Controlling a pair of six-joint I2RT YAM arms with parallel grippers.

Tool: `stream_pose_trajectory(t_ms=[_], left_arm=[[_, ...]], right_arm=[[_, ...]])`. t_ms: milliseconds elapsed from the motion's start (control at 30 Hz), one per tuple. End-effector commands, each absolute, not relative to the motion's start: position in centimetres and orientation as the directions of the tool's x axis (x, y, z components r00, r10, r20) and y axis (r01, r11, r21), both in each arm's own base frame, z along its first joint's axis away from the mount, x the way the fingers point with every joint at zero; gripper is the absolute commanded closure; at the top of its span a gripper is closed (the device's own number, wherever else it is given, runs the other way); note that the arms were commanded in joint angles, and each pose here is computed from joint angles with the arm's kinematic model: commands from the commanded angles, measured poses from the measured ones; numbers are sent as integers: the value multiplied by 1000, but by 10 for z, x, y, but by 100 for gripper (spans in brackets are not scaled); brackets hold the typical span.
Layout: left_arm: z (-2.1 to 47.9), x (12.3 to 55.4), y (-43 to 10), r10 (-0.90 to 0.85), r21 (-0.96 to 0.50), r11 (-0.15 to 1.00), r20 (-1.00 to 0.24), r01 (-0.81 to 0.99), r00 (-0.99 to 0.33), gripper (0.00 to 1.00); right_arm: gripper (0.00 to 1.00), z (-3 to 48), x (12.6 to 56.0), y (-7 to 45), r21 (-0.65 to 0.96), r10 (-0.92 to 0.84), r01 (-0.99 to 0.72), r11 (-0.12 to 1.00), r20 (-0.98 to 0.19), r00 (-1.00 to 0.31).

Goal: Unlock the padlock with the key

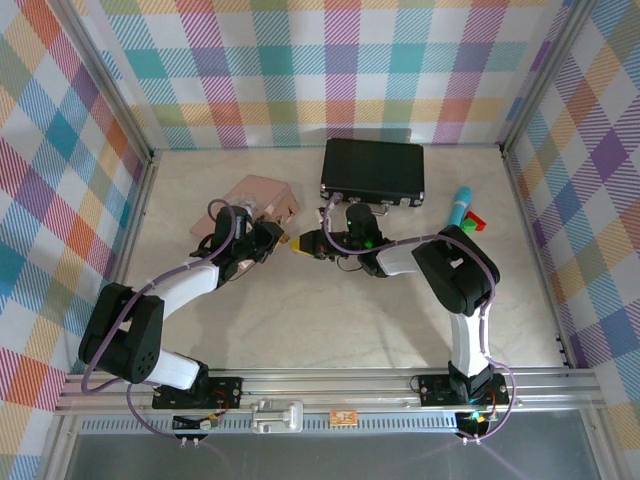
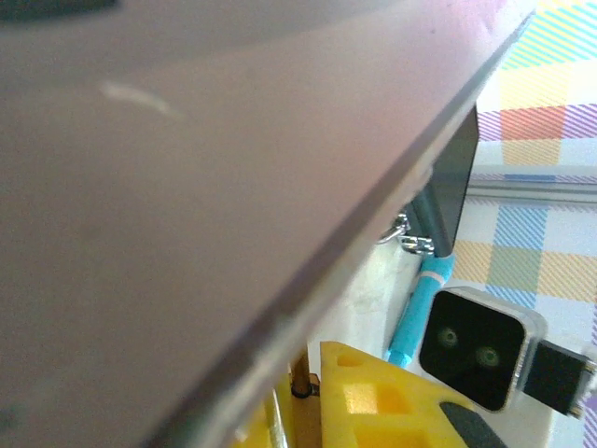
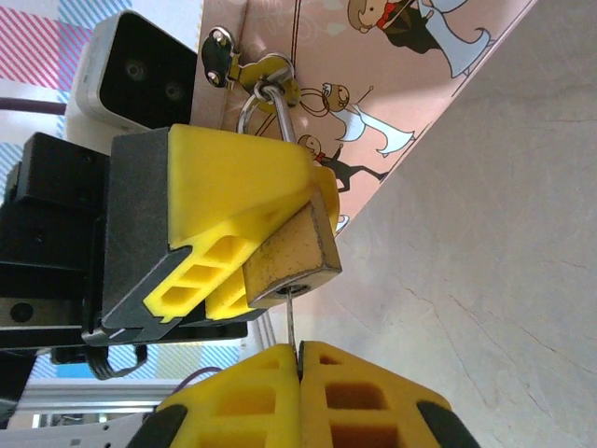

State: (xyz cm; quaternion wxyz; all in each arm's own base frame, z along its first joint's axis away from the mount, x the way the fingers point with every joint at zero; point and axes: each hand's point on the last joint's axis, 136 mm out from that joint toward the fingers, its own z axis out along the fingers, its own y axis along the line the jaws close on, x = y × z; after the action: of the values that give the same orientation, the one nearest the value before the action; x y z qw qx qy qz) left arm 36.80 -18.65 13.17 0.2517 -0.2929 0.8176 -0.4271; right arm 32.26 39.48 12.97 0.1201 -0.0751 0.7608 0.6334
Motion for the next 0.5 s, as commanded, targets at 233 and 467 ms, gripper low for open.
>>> stream_pose_trajectory(t_ms=[233, 467], left_arm=[[181, 351, -217, -599, -928, 368, -188, -60, -778, 100], [187, 347, -229, -554, -939, 345, -209, 6, -806, 100]], right_arm=[[100, 152, 343, 395, 978, 60, -209, 12, -210, -976], [100, 152, 348, 398, 989, 45, -149, 6, -149, -988]])
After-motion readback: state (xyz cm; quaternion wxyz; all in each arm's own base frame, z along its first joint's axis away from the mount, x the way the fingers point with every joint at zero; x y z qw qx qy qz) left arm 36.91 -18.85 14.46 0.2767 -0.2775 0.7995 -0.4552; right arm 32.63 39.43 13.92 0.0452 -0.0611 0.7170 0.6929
